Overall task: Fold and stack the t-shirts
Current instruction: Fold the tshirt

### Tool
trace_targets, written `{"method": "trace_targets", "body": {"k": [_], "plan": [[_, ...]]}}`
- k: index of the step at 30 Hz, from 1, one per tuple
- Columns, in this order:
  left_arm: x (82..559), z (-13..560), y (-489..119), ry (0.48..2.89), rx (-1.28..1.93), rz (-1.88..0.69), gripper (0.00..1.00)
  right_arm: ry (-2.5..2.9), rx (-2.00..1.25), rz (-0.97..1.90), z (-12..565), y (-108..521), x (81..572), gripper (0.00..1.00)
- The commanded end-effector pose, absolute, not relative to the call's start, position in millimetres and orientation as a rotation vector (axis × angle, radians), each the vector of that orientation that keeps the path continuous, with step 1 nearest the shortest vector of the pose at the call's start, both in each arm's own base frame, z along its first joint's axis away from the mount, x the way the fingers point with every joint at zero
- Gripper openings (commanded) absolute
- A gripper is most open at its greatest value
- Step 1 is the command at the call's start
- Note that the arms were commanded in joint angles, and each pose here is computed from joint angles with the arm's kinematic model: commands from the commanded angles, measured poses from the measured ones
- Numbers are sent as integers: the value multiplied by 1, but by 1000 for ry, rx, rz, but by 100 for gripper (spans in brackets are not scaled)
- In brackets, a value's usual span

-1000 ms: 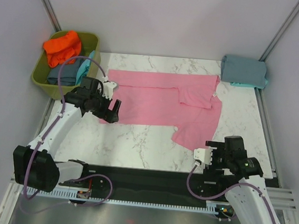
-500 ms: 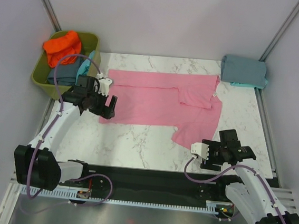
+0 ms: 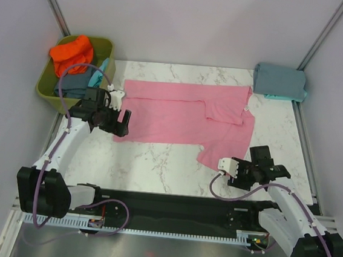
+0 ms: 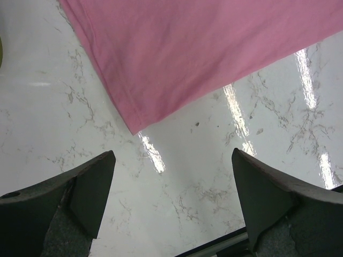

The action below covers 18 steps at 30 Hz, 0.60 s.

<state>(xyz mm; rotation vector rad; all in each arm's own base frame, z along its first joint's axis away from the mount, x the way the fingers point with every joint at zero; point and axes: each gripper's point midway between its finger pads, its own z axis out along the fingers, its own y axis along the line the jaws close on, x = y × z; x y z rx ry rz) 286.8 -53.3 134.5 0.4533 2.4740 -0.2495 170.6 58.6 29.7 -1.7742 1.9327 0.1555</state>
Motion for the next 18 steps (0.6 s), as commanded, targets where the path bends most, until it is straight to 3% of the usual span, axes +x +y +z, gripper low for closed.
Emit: {"method": "trace_targets", "body": {"k": [1, 3, 8, 18], "plan": [[293, 140, -53, 2425, 464, -242, 98, 1930, -1724, 162, 31, 64, 180, 66], [291, 138, -53, 2428, 465, -247, 98, 1940, -1718, 158, 29, 64, 183, 64], [287, 132, -53, 2441, 473, -250, 97, 1991, -1718, 148, 23, 60, 187, 42], [279, 114, -55, 2499, 471, -283, 97, 1951, -1653, 148, 35, 67, 195, 55]]}}
